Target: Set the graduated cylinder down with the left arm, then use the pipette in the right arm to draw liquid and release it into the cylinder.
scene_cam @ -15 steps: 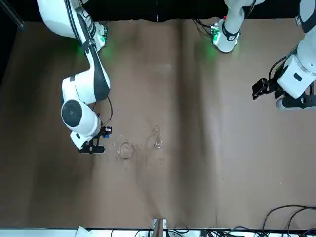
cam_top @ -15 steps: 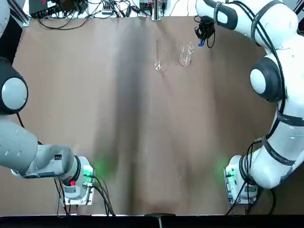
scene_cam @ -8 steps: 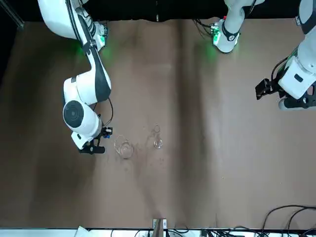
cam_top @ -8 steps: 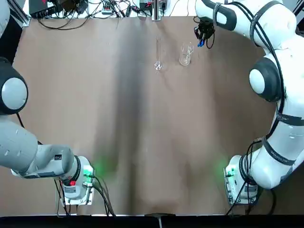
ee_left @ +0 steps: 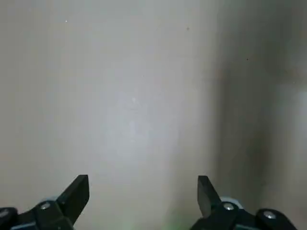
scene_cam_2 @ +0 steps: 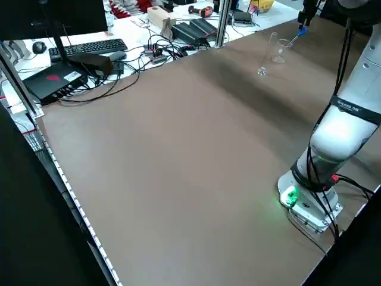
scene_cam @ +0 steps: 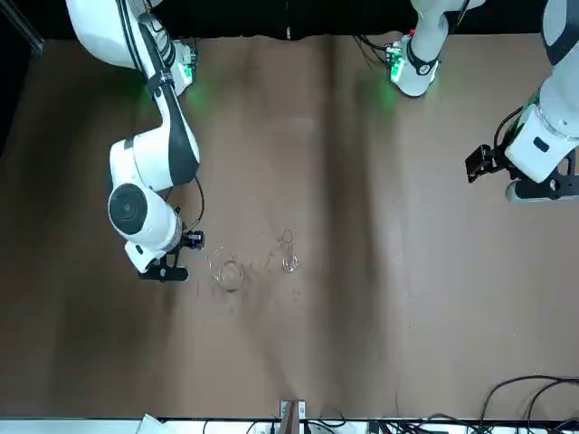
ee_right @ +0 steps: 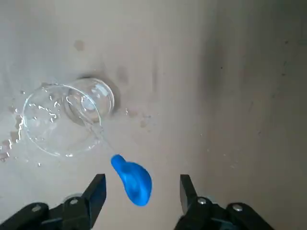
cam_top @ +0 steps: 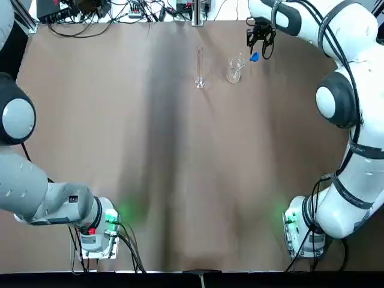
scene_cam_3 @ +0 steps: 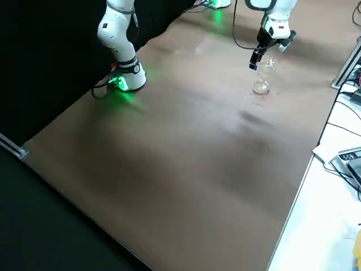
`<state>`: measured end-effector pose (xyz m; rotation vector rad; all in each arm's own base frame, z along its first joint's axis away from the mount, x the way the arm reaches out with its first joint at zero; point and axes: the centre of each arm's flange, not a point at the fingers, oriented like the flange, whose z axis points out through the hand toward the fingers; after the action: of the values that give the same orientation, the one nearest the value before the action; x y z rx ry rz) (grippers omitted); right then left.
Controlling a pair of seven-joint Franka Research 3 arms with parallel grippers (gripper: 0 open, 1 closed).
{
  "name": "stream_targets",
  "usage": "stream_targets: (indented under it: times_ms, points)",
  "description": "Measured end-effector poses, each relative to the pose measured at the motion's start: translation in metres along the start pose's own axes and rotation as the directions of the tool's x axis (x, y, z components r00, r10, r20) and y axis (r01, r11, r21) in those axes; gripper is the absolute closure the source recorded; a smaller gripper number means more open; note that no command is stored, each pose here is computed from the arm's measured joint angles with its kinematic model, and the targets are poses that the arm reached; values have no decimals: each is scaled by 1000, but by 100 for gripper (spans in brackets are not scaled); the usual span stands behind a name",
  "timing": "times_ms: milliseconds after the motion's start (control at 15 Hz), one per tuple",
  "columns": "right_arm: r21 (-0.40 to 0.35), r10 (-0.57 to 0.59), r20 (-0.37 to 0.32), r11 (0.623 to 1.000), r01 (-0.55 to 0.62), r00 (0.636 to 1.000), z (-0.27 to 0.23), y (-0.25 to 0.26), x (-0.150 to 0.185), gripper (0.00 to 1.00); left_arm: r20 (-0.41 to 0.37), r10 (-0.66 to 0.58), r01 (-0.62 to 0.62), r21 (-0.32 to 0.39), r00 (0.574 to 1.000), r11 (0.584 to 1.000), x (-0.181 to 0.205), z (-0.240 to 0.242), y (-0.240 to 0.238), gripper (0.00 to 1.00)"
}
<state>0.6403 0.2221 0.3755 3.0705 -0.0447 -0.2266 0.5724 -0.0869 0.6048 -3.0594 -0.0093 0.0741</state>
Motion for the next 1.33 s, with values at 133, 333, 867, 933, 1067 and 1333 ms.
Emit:
stream_targets:
  times_ms: [133, 333, 867, 933, 1067, 1333]
  points:
    - [6, -7, -5, 1000, 7, 1000, -15, 5, -1, 30, -1, 1, -1, 0, 1000, 1000, 0, 0, 0, 0]
    - [27, -20, -20, 999, 20, 1000, -56, 20, -11, 29, -2, 1, -1, 0, 1000, 1000, 0, 0, 0, 0]
    - [107, -134, -15, 985, 135, 991, -139, 104, -45, 24, -8, 5, -5, -1, 1000, 1000, 0, -2, 2, 0]
    - [124, -148, -24, 981, 150, 989, -150, 122, -49, 9, -9, 4, -4, -1, 1000, 1000, 0, -2, 1, 0]
    - [129, -155, -26, 979, 157, 988, -157, 126, -54, 0, -9, 3, -3, -1, 1000, 1000, 0, -2, 1, 0]
    - [135, -164, -15, 977, 165, 986, -167, 126, -66, 0, -9, -1, 1, -2, 1000, 1000, 1, -2, -1, 0]
